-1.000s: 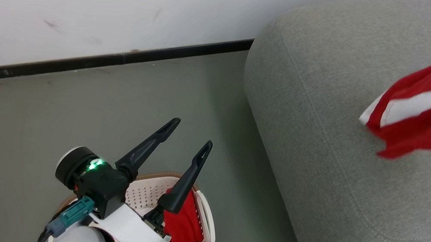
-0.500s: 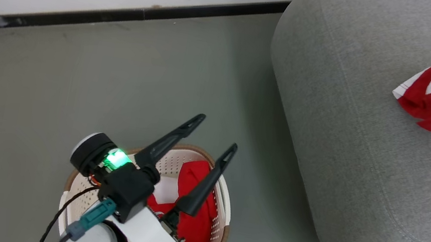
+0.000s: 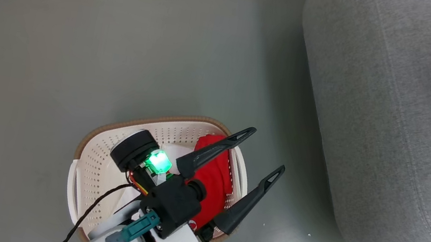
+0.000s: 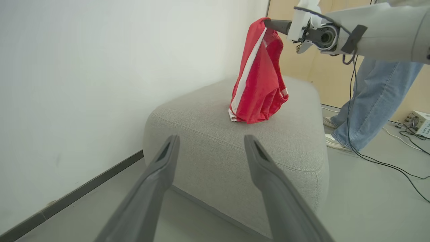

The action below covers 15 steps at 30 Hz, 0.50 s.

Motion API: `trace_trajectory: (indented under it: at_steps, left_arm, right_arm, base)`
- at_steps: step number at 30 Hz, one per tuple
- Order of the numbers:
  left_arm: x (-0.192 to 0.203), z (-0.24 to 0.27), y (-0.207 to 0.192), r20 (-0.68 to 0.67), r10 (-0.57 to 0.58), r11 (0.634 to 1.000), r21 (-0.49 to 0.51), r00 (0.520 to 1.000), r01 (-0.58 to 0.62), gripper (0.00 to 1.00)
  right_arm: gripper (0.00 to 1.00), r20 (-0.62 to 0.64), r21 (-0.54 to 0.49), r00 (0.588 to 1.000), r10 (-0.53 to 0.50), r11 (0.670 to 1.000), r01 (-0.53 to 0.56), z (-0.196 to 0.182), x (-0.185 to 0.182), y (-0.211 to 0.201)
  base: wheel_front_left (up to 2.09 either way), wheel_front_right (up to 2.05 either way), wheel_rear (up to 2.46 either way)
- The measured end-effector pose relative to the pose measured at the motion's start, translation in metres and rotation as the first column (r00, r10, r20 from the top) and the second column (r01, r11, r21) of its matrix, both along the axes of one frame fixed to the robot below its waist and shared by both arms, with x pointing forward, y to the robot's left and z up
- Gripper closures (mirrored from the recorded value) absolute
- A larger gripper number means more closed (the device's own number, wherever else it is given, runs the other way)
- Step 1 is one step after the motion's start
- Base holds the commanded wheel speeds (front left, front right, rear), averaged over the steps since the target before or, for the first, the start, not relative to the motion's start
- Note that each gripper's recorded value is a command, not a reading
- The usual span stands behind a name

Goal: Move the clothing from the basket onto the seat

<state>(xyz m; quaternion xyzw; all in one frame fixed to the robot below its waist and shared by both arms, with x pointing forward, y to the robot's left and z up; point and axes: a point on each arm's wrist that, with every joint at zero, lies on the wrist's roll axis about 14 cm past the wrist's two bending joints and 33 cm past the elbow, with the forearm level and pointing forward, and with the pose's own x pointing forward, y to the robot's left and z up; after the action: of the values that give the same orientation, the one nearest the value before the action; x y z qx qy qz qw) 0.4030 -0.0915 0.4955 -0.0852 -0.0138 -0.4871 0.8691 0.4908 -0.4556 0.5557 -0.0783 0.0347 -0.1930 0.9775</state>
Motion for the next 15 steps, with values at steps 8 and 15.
trace_trajectory:
  at_steps: [8,15]
  left_arm:
    - [0.009,-0.019,-0.004,-0.031,-0.022,1.0,0.02,0.999,0.023,0.0]
    - [0.019,-0.033,-0.006,-0.043,-0.032,0.999,0.028,0.999,0.033,0.0]
  right_arm:
    - [1.0,-0.113,0.074,0.993,-0.03,0.997,0.038,-0.072,0.002,0.006]
    - [1.0,-0.206,0.136,0.976,-0.066,0.986,0.095,-0.127,-0.012,0.009]
  base:
    - [0.0,0.0,0.0]
    - [0.0,0.0,0.0]
